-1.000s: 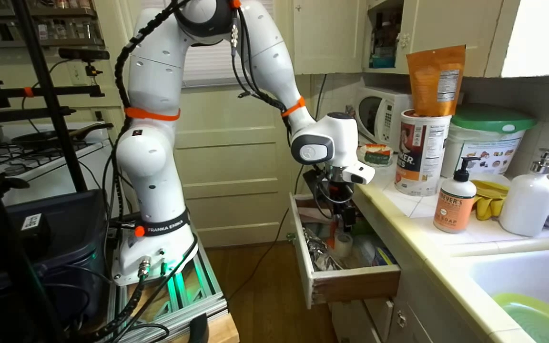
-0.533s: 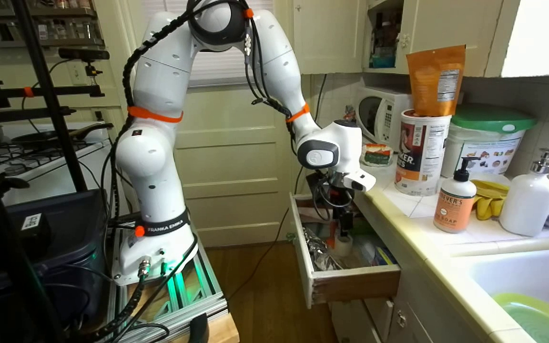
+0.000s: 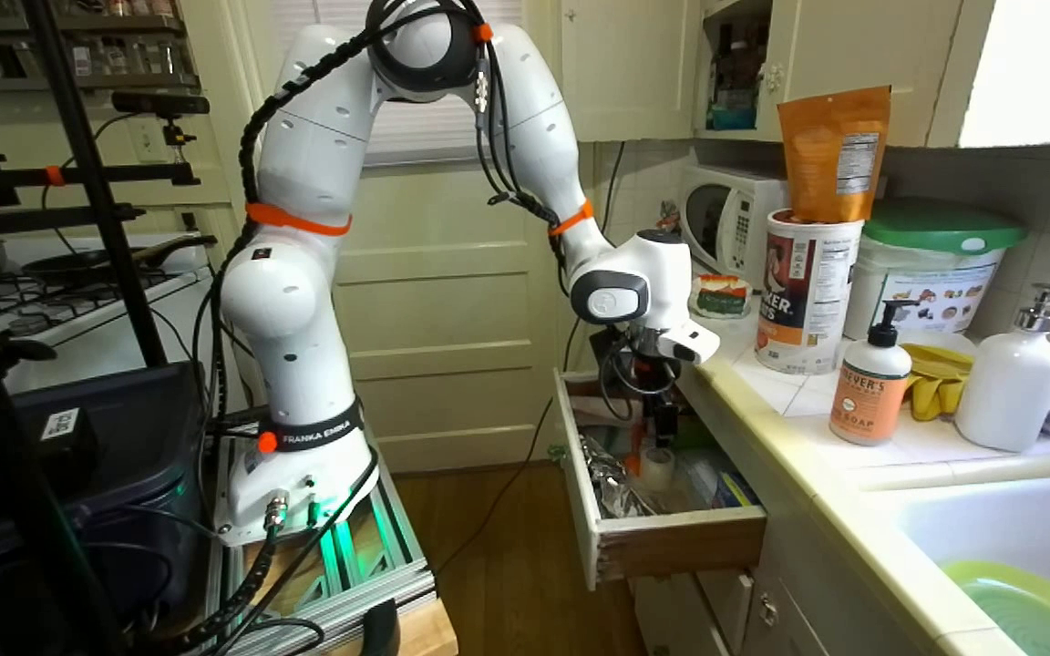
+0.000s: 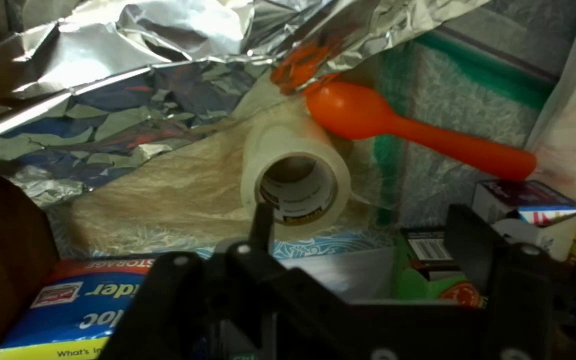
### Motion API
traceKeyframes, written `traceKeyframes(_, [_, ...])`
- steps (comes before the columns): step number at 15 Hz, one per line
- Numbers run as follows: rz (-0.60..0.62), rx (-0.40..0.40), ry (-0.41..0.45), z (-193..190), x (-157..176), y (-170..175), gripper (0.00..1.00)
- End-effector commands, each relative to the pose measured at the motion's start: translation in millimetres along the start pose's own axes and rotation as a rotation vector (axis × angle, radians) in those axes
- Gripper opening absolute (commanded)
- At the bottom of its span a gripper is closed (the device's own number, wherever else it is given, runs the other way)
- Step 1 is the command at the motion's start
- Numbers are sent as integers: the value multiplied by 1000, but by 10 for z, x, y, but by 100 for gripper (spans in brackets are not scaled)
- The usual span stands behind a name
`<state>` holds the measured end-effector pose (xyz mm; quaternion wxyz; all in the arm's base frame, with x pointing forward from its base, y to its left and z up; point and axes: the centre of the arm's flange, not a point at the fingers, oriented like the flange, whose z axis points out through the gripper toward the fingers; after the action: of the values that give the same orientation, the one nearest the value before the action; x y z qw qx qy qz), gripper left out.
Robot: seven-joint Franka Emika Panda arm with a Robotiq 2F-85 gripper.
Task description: Remove the tape from the open cabinet drawer and place it on the counter top
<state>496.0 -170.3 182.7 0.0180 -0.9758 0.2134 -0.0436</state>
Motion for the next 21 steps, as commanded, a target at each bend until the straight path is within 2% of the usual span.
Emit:
traceKeyframes(1, [22, 5, -3, 142, 27, -19, 88])
traceKeyframes(2, [24, 8, -13, 165, 16, -33, 75])
traceKeyframes(3, [25, 5, -18, 185, 4, -46, 77])
traceKeyframes(4, [25, 4, -23, 209, -7, -61, 71])
traceKeyframes(5, [25, 3, -25, 232, -17, -70, 55])
traceKeyframes(9, [16, -13, -4, 297, -42, -71, 22])
traceKeyframes(10, [14, -18, 0, 309, -47, -66, 31])
traceKeyframes(14, [6, -34, 0, 304, -66, -54, 35])
traceKeyframes(17, [4, -43, -6, 279, -82, -47, 49])
traceKeyframes(18, [3, -48, -3, 266, -86, -41, 45])
traceKeyframes(21, [0, -63, 6, 225, -86, -8, 45])
